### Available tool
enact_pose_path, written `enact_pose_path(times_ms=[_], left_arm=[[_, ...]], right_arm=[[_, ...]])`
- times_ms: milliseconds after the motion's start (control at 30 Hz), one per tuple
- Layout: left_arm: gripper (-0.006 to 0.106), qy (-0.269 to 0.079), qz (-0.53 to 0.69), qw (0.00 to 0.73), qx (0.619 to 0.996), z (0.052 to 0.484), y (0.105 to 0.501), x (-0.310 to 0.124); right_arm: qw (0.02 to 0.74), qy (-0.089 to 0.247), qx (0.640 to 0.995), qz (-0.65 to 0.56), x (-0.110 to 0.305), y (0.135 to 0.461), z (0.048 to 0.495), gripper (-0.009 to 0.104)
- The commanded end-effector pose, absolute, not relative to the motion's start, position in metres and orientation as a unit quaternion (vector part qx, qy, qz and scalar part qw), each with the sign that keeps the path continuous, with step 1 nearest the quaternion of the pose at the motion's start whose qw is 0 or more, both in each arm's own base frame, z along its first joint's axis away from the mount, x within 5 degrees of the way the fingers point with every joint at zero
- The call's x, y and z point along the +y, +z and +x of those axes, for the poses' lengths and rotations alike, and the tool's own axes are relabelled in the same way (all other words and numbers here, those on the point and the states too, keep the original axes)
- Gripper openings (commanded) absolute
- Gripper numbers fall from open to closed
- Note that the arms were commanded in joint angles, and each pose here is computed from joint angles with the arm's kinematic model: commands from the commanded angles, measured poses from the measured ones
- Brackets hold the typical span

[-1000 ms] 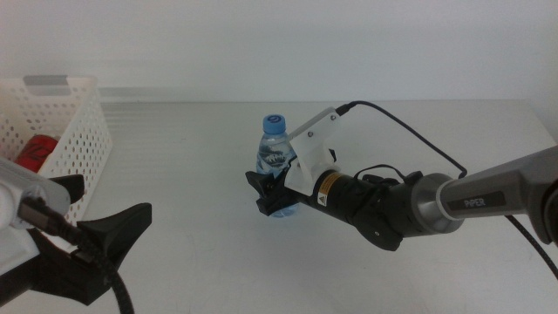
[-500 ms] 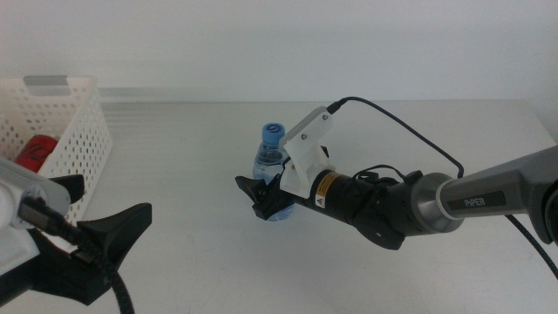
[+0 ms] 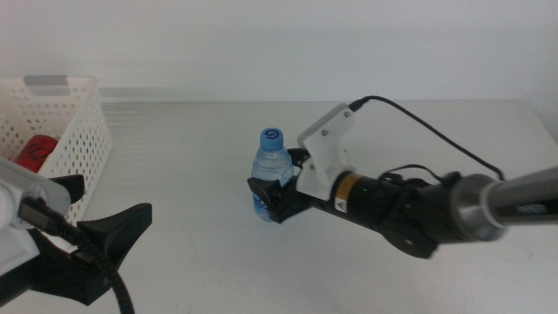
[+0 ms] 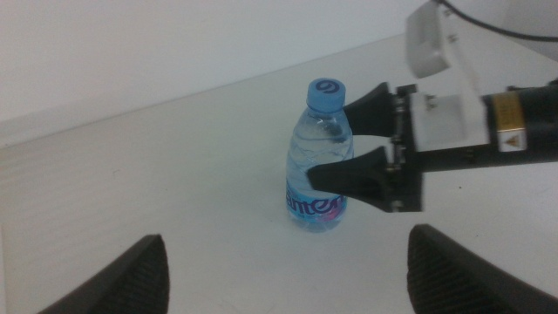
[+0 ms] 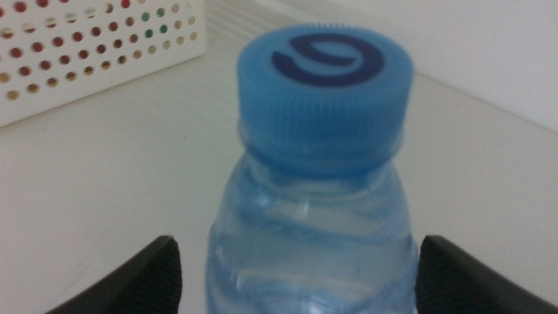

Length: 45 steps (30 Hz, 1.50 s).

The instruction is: Use arms to grab the bottles and put them into the dustbin to the left of the table.

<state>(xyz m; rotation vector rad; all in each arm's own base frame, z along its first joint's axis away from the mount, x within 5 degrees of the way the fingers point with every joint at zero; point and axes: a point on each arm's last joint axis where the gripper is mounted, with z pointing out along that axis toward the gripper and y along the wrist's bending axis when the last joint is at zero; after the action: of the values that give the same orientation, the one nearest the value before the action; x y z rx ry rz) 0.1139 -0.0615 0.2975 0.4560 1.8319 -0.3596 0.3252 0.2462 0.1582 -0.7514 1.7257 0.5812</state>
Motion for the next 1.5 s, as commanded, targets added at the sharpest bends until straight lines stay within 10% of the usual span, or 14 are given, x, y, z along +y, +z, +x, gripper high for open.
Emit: enact_pose_path(times_ms=[0, 433, 1200, 1467], left_arm=[[0.09, -0.167, 0.179, 0.612, 0.752, 0.116, 0.314, -0.062], [0.09, -0.167, 0.179, 0.612, 0.752, 0.116, 0.314, -0.062], [0.09, -0.167, 0.179, 0.612, 0.752, 0.116, 0.314, -0.062], [0.09, -0.167, 0.179, 0.612, 0.752, 0.116, 0.314, -0.062]], right_arm=[[0.6, 0.268, 0.686, -0.312, 0.243, 0.197, 0.313, 0.075], [0.604, 0.282, 0.686, -0.291, 0.201, 0.24, 0.255, 0.075], [0.611, 0.166, 0.727, -0.265, 0.123, 0.32, 0.176, 0.074], [0.626, 0.173, 0.718, -0.25, 0.106, 0.327, 0.153, 0.074]])
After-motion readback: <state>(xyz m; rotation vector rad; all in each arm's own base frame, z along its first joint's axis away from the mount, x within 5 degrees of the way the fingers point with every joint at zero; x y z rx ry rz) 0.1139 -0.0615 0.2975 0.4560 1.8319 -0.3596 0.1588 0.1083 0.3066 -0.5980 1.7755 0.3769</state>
